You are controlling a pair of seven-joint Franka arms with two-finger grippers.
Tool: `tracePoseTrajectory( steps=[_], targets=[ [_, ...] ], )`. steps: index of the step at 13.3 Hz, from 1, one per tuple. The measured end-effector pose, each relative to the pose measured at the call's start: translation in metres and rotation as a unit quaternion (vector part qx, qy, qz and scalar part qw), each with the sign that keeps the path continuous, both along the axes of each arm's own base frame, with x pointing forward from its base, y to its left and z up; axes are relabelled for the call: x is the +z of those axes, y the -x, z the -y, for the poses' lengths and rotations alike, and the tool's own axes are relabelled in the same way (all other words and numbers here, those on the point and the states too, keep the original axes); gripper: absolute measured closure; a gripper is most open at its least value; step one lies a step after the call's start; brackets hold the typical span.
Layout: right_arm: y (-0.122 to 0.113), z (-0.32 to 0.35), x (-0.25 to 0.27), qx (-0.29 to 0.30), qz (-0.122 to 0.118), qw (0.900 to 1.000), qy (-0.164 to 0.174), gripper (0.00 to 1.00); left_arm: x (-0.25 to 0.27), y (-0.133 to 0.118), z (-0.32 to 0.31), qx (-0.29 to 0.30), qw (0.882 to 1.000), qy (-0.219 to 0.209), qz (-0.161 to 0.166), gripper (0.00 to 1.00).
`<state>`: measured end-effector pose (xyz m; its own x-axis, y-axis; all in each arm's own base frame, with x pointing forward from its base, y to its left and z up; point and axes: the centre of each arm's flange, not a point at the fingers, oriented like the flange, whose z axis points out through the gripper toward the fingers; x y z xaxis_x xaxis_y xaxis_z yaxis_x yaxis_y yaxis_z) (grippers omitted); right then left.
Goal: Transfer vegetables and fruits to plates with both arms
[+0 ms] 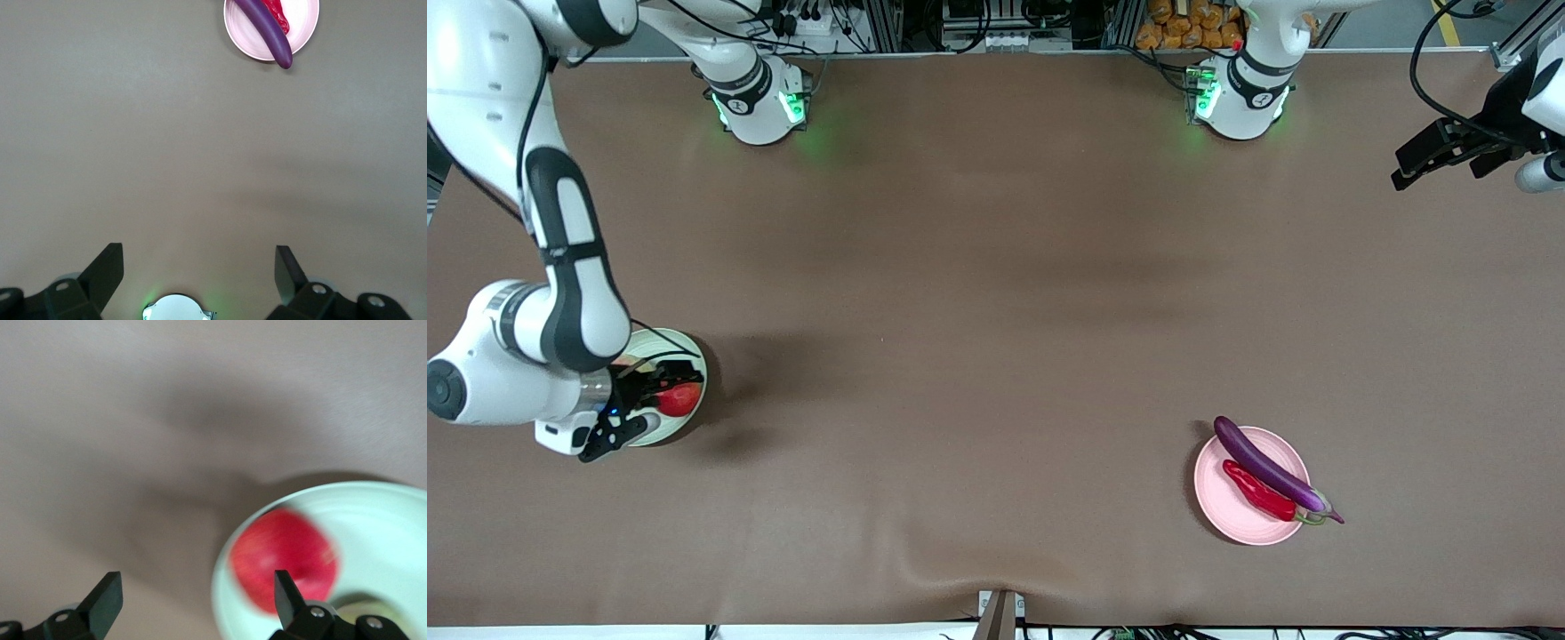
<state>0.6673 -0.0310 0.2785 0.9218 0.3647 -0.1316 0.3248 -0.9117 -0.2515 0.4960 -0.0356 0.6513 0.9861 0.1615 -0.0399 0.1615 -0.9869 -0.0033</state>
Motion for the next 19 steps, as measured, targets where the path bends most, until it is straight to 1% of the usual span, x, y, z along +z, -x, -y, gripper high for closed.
tracePoseTrajectory(
  steps=[1, 3, 6, 8, 10, 12, 15, 17, 19],
  targets=[
    [0.009, -0.020, 0.019, -0.027, -0.003, 1.000, 0.008, 0.00, -0.001, 0.000, 0.000, 0.000, 1.000, 0.000, -0.001, 0.00],
    [0.026, -0.046, 0.062, -0.073, 0.001, 0.997, 0.019, 0.00, -0.005, -0.001, 0.000, -0.001, 1.000, 0.000, 0.000, 0.00],
    [0.053, -0.049, 0.141, -0.110, 0.000, 0.993, 0.029, 0.00, -0.012, 0.000, 0.005, -0.008, 1.000, -0.001, -0.003, 0.00],
    [0.074, -0.044, 0.193, -0.134, 0.004, 0.990, 0.051, 0.00, -0.012, 0.004, 0.008, -0.011, 1.000, -0.002, -0.003, 0.00],
    [0.094, -0.041, 0.231, -0.166, -0.005, 0.984, 0.070, 0.00, -0.008, 0.010, 0.012, -0.015, 1.000, -0.003, 0.001, 0.00],
    [0.102, -0.035, 0.264, -0.179, -0.007, 0.980, 0.085, 0.00, -0.006, 0.016, 0.015, -0.017, 1.000, -0.004, 0.004, 0.00],
    [0.106, -0.023, 0.303, -0.189, 0.004, 0.978, 0.087, 0.00, -0.005, 0.018, 0.015, -0.017, 1.000, -0.004, 0.006, 0.00],
    [0.111, -0.018, 0.320, -0.190, 0.005, 0.977, 0.096, 0.00, -0.005, 0.018, 0.015, -0.017, 1.000, -0.004, 0.007, 0.00],
    [0.114, -0.017, 0.326, -0.189, 0.001, 0.977, 0.103, 0.00, -0.005, 0.018, 0.015, -0.017, 1.000, -0.004, 0.007, 0.00]
  ],
)
